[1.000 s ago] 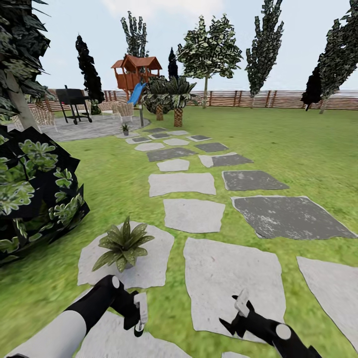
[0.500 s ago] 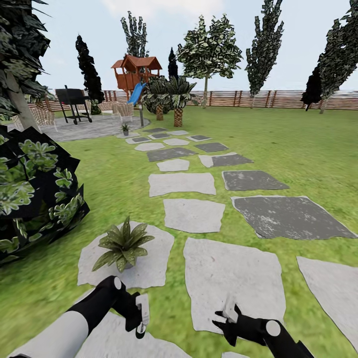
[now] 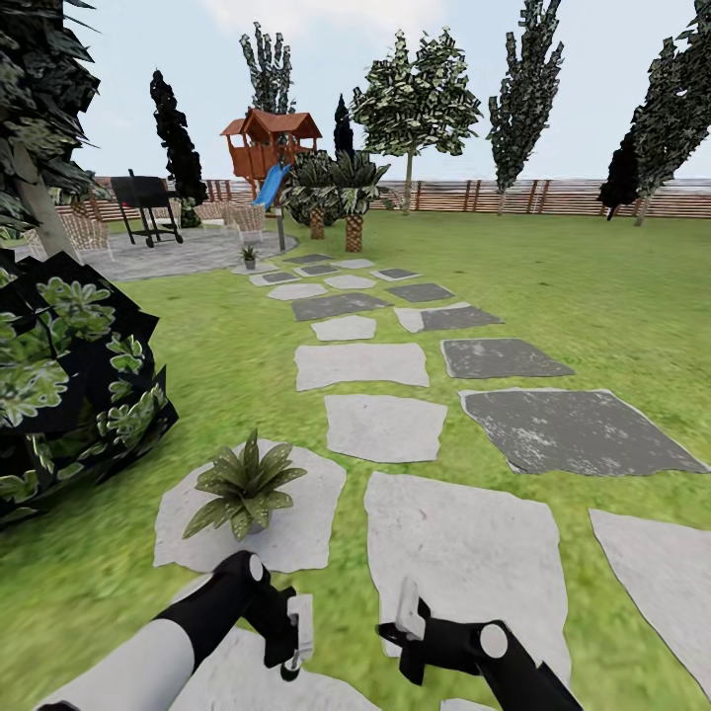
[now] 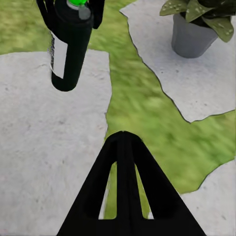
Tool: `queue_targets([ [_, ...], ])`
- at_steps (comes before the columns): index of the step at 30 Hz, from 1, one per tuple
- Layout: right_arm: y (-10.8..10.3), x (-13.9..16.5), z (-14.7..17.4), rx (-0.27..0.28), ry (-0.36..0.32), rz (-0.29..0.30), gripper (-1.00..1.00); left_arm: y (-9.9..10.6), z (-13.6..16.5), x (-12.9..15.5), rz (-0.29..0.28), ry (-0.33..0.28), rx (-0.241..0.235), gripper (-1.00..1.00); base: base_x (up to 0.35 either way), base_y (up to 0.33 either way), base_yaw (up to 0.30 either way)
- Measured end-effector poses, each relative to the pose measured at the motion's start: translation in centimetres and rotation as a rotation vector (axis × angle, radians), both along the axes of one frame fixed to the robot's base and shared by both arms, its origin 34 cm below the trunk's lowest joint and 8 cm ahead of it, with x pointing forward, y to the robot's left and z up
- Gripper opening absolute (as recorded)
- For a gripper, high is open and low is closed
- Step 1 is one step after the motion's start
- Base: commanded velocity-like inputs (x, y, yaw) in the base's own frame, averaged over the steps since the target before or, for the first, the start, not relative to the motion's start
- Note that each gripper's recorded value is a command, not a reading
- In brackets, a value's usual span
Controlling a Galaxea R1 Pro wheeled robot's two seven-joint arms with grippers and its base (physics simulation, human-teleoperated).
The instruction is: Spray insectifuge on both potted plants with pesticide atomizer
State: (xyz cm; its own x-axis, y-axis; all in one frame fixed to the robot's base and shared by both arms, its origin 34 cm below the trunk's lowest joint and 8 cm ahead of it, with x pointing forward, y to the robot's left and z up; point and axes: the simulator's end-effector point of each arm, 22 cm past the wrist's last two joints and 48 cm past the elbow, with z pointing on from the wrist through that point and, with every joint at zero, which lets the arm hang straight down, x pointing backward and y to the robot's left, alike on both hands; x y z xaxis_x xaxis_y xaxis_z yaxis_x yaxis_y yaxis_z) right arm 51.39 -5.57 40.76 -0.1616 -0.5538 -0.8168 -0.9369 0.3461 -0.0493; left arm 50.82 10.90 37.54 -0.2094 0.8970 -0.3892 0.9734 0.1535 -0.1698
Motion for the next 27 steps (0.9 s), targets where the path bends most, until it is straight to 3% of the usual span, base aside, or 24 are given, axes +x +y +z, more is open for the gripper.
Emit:
queue_targets([
  [7, 2.7, -0.2, 0.9, 0.035, -0.007, 0.018, -1.0, -2.2, 0.5, 0.1, -0.023, -0.016, -0.021, -1.0, 0.0, 0.0, 0.0],
  [13, 3.1, -0.1, 1.1, 0.04, -0.009, 0.019, -1.0, -1.0, -0.1, 0.0, -0.066, -0.03, 0.042, -1.0, 0.0, 0.0, 0.0],
  [17, 3.3, -0.1, 1.2, 0.044, -0.009, 0.02, -1.0, -1.8, 0.0, -0.2, -0.073, -0.027, 0.033, -1.0, 0.0, 0.0, 0.0],
  [20, 3.3, -0.1, 1.3, 0.045, -0.01, 0.02, -1.0, -3.6, 0.3, -0.4, -0.086, -0.031, 0.013, -1.0, 0.0, 0.0, 0.0],
  [27, 4.4, -0.1, 1.7, 0.061, -0.012, 0.023, -1.0, -4.6, 0.5, 0.4, -0.075, -0.07, 0.004, -1.0, 0.0, 0.0, 0.0],
])
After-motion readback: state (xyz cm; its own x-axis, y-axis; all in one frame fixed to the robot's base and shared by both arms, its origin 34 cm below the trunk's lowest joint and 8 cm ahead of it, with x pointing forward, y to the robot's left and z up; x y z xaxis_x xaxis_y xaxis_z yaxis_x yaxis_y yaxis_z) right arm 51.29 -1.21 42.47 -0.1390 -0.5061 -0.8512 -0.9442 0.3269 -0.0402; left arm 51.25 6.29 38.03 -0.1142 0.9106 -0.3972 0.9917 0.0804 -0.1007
